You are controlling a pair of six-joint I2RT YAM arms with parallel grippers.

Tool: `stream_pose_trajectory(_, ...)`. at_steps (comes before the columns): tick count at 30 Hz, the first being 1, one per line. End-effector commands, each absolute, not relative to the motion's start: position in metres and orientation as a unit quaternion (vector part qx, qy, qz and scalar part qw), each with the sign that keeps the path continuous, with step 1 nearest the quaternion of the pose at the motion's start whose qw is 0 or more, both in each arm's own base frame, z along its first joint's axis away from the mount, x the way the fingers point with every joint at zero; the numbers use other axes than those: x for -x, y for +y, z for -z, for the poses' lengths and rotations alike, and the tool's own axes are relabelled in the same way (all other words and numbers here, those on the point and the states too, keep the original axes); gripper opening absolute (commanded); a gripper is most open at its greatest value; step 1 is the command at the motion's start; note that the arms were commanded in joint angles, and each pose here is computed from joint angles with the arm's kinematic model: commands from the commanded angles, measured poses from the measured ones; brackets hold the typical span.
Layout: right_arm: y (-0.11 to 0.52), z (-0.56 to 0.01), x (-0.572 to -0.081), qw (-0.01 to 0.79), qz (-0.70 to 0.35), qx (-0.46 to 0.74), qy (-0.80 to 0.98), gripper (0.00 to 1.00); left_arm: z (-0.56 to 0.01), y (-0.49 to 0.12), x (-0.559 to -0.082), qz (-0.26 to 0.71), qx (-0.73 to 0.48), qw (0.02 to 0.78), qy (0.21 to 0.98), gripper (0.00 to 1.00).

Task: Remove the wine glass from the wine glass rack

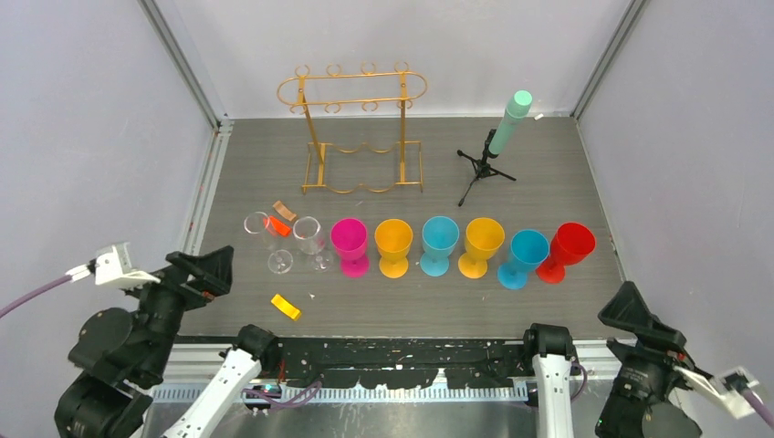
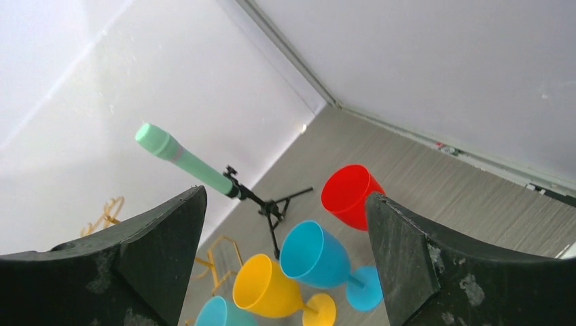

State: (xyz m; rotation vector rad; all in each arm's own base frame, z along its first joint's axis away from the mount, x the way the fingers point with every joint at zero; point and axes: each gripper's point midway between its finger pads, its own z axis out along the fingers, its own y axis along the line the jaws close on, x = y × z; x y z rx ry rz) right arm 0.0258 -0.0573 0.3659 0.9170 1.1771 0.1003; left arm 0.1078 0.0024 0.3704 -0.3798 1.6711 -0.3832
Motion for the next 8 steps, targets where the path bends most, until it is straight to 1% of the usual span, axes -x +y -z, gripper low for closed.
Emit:
stream_pose_trajectory(1, -0.0686, -0.3961, -0.0013, 0.769, -0.038, -0.436, 0.466, 0.92, -0.3798, 0.0219, -0.0994, 0.130, 0.170, 0.666, 0.714, 1.00)
stream_pose_trajectory(5, -0.0722, -0.3989, 0.0023, 0.770, -0.025, -0.438, 0.463, 0.92, -0.3832, 0.0146, -0.1027, 0.140, 0.154, 0.672, 0.711, 1.00)
stream_pose_trajectory(8, -0.0728, -0.3971, -0.0013, 0.767, -0.023, -0.439, 0.466, 0.92, -0.3830, 0.0179, -0.1063, 0.126, 0.165, 0.669, 0.714, 1.00)
